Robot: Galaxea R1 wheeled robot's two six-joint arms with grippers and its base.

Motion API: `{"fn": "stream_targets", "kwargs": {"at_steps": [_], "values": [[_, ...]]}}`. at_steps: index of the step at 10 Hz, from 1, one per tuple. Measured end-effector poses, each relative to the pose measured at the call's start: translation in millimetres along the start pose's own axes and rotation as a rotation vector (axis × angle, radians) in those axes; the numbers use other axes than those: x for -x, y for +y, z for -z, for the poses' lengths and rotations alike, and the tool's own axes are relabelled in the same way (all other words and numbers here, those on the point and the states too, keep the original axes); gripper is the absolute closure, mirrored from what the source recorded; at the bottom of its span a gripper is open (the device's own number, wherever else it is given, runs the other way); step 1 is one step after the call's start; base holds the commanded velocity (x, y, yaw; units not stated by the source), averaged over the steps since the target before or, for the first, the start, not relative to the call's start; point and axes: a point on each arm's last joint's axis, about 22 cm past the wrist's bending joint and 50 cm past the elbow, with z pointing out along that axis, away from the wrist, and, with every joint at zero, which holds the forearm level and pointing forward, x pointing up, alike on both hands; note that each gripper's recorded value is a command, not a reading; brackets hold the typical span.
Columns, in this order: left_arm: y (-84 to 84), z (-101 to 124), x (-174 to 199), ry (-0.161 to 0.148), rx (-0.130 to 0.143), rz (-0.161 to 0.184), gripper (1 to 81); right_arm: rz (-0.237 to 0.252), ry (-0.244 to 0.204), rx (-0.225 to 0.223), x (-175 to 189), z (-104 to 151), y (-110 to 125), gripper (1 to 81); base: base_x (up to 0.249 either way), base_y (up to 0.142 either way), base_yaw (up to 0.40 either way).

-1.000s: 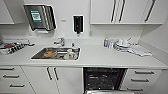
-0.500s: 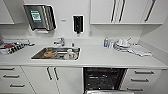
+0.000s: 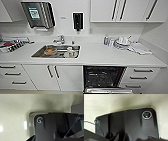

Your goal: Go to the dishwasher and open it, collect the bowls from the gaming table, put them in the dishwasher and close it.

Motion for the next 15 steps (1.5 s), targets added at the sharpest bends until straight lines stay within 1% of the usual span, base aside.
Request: {"fn": "stream_targets", "kwargs": {"at_steps": [1,2,3,4,6,7,9,10,12,13,14,15], "values": [[1.5,2,9,-0.013,-0.006,0.006,1.0,-0.006,-0.009,0.013,8,7,4,1.0,0.0,0.0,0.0],[9.1,-1,16,-0.018,-0.003,0.009,1.0,-0.008,-0.011,0.025,12,11,6,1.0,0.0,0.0,0.0],[20.2,-4,17,-0.007,0.006,0.005,1.0,-0.004,-0.002,0.027,12,12,1,1.0,0.0,0.0,0.0],[27.5,-4,18,0.006,0.007,0.001,1.0,0.004,0.015,0.024,9,13,-7,1.0,0.0,0.0,0.0],[34.0,5,30,0.021,0.0,-0.006,1.0,0.019,0.046,0.031,8,23,-14,1.0,0.0,0.0,0.0],[39.8,8,37,0.023,0.001,-0.009,1.0,0.027,0.055,0.036,10,29,-15,1.0,0.0,0.0,0.0],[54.9,12,40,0.042,0.011,-0.019,1.0,0.035,0.068,0.034,19,40,-21,1.0,0.0,0.0,0.0],[55.7,13,46,0.041,0.003,-0.017,1.0,0.034,0.064,0.036,26,43,-23,1.0,0.0,0.0,0.0],[53.3,10,63,0.024,-0.028,-0.008,1.0,0.026,0.051,0.051,43,50,-20,1.0,0.0,0.0,0.0],[59.9,6,73,0.013,-0.03,-0.003,1.0,0.02,0.039,0.06,53,51,-20,1.0,0.0,0.0,0.0],[71.2,3,83,0.002,-0.021,0.002,1.0,0.015,0.028,0.06,64,51,-25,1.0,0.0,0.0,0.0],[77.7,3,92,-0.009,-0.014,0.006,1.0,0.012,0.02,0.058,73,51,-30,1.0,0.0,0.0,0.0]]}}
